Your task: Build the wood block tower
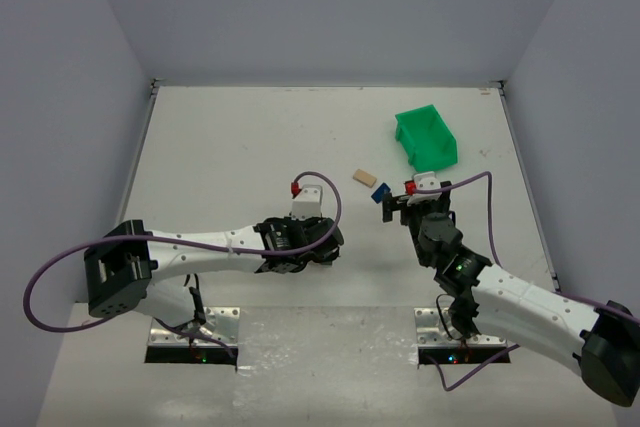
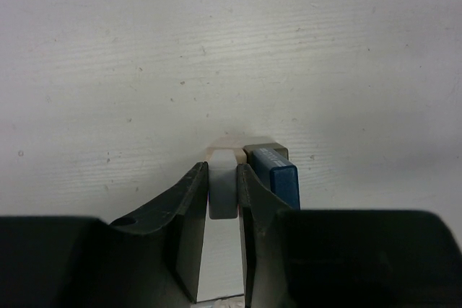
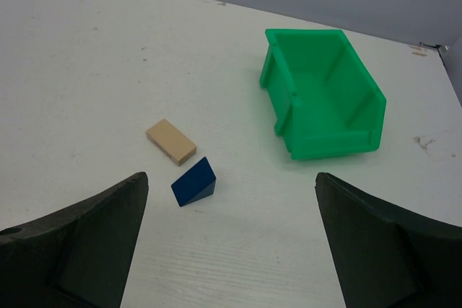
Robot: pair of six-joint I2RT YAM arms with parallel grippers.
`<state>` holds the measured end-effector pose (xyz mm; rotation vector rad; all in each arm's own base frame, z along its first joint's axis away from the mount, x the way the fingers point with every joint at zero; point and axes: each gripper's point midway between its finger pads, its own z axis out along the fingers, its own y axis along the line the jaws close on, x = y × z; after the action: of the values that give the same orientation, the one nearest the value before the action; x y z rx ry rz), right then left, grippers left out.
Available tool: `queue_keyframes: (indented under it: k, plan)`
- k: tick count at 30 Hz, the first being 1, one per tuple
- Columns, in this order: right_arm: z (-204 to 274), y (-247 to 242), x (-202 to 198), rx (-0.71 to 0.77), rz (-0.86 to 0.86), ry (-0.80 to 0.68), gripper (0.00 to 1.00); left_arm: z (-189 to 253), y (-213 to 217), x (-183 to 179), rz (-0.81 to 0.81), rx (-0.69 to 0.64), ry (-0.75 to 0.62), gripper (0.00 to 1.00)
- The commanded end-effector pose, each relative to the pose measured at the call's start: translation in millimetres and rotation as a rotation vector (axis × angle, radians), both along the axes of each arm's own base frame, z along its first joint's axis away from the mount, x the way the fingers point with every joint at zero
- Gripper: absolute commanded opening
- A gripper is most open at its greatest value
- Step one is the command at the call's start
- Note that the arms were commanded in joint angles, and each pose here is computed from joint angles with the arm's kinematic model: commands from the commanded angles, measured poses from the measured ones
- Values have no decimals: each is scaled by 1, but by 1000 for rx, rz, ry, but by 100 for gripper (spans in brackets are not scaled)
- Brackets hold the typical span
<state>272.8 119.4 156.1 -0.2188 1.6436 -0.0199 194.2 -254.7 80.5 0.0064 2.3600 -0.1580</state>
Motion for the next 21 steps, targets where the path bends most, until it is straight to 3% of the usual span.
queue_keyframes:
  k: [1, 21]
  plan:
    - [10, -4, 4, 43, -35, -31, 99, 11, -8, 0, 2, -23, -15, 23]
    - [8, -4, 5, 38, -35, -23, 99, 17, -12, -2, -11, -18, -30, 26]
